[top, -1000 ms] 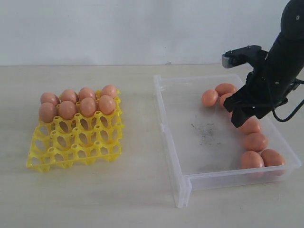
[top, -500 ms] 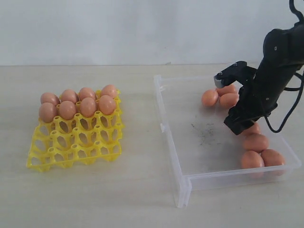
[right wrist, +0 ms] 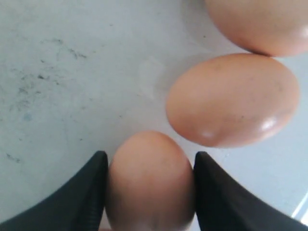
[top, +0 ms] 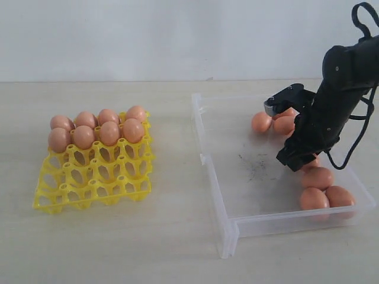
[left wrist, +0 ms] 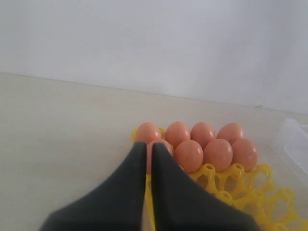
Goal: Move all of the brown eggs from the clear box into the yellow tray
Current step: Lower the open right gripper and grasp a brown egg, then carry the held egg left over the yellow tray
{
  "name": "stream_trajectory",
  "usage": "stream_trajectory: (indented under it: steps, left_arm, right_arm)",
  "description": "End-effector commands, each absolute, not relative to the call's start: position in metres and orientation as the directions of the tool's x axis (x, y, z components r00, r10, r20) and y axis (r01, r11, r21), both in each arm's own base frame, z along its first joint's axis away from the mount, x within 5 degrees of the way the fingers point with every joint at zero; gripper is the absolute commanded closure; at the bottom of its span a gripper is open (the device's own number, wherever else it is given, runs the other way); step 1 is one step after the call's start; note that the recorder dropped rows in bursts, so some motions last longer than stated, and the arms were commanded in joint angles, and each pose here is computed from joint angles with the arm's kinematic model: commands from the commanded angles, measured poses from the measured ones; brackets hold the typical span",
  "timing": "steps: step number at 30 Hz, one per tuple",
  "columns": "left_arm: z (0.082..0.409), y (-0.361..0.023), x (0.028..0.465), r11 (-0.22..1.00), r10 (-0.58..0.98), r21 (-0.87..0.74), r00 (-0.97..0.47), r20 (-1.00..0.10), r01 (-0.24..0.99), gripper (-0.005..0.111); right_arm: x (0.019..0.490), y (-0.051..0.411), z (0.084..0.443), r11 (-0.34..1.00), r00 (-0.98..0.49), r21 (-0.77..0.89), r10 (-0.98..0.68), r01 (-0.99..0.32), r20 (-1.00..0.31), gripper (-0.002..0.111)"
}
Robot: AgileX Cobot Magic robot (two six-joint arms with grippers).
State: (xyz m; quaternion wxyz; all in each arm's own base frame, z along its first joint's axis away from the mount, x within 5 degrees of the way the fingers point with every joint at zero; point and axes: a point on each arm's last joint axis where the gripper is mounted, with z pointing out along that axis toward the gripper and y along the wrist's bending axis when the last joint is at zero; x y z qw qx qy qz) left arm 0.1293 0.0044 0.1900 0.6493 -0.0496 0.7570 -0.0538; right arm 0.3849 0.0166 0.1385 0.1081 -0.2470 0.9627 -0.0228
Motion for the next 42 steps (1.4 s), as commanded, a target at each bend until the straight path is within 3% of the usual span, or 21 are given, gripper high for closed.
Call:
stream_trajectory:
  steps: [1,8,19,23,26,30,31,32,33,35,36,37,38,39,40,41,42]
  left_arm:
    - [0.190,0.004,0.128,0.989,-0.144,-0.146,-0.145,-0.979,0.002,0.103]
    - [0.190,0.004,0.128,0.990,-0.137,-0.139,-0.145,-0.980,0.003,0.103]
    - [0.190,0.004,0.128,0.990,-0.139,-0.141,-0.144,-0.980,0.001,0.103]
    - [0.190,0.004,0.128,0.990,-0.137,-0.139,-0.146,-0.980,0.001,0.103]
    - [0.190,0.004,0.128,0.990,-0.137,-0.139,-0.146,-0.980,0.001,0.103]
    - [0.190,0.004,0.128,0.990,-0.137,-0.139,-0.146,-0.980,0.001,0.103]
    - [0.190,0.004,0.128,0.990,-0.137,-0.139,-0.146,-0.980,0.001,0.103]
    - [0.190,0.004,0.128,0.991,-0.135,-0.137,-0.146,-0.980,0.001,0.103]
    - [0.190,0.004,0.128,0.991,-0.134,-0.136,-0.146,-0.980,0.000,0.103]
    - [0.190,0.004,0.128,0.990,-0.140,-0.141,-0.144,-0.980,-0.005,0.103]
    - [0.190,0.004,0.128,0.990,-0.140,-0.141,-0.144,-0.980,-0.005,0.103]
    - [0.190,0.004,0.128,0.990,-0.140,-0.141,-0.144,-0.980,-0.005,0.103]
    - [0.190,0.004,0.128,0.990,-0.140,-0.141,-0.144,-0.980,-0.005,0.103]
    - [0.190,0.004,0.128,0.990,-0.140,-0.141,-0.144,-0.980,-0.005,0.103]
    - [0.190,0.004,0.128,0.990,-0.140,-0.141,-0.144,-0.980,-0.005,0.103]
    - [0.190,0.004,0.128,0.990,-0.140,-0.141,-0.144,-0.980,-0.005,0.103]
    - [0.190,0.004,0.128,0.990,-0.140,-0.141,-0.144,-0.980,-0.005,0.103]
  right_arm:
    - [0.392,0.017,0.153,0.899,-0.858,-0.108,-0.438,-0.425,-0.270,0.108]
    - [0.400,0.038,0.218,0.945,-0.737,0.034,-0.230,-0.325,-0.636,0.108]
    - [0.388,0.150,0.266,0.665,-0.305,0.130,-0.154,-0.735,-0.940,0.108]
    - [0.373,0.195,0.263,0.489,-0.090,-0.043,-0.247,-0.871,-0.965,0.108]
    - [0.365,0.220,0.254,0.413,-0.025,-0.101,-0.288,-0.905,-0.957,0.108]
    - [0.365,0.244,0.246,0.419,-0.062,-0.075,-0.304,-0.905,-0.951,0.108]
    - [0.367,0.247,0.246,0.485,-0.145,-0.013,-0.287,-0.875,-0.947,0.108]
    - [0.374,0.248,0.246,0.645,-0.353,0.160,-0.181,-0.747,-0.918,0.108]
    - [0.374,0.247,0.247,0.663,-0.419,0.242,-0.119,-0.709,-0.900,0.108]
    - [0.361,0.254,0.256,0.485,-0.467,0.383,-0.061,-0.787,-0.882,0.108]
    - [0.347,0.256,0.266,0.269,-0.522,0.496,-0.034,-0.826,-0.852,0.108]
    - [0.340,0.256,0.270,0.178,-0.549,0.536,-0.031,-0.825,-0.835,0.108]
    - [0.324,0.257,0.279,-0.019,-0.594,0.595,-0.049,-0.803,-0.803,0.108]
    - [0.322,0.257,0.282,-0.058,-0.611,0.613,-0.054,-0.788,-0.790,0.108]
    - [0.319,0.257,0.278,-0.032,-0.604,0.619,-0.184,-0.785,-0.775,0.108]
    - [0.315,0.252,0.268,0.035,-0.556,0.592,-0.390,-0.805,-0.734,0.108]
    - [0.318,0.249,0.262,0.129,-0.557,0.574,-0.479,-0.809,-0.678,0.108]
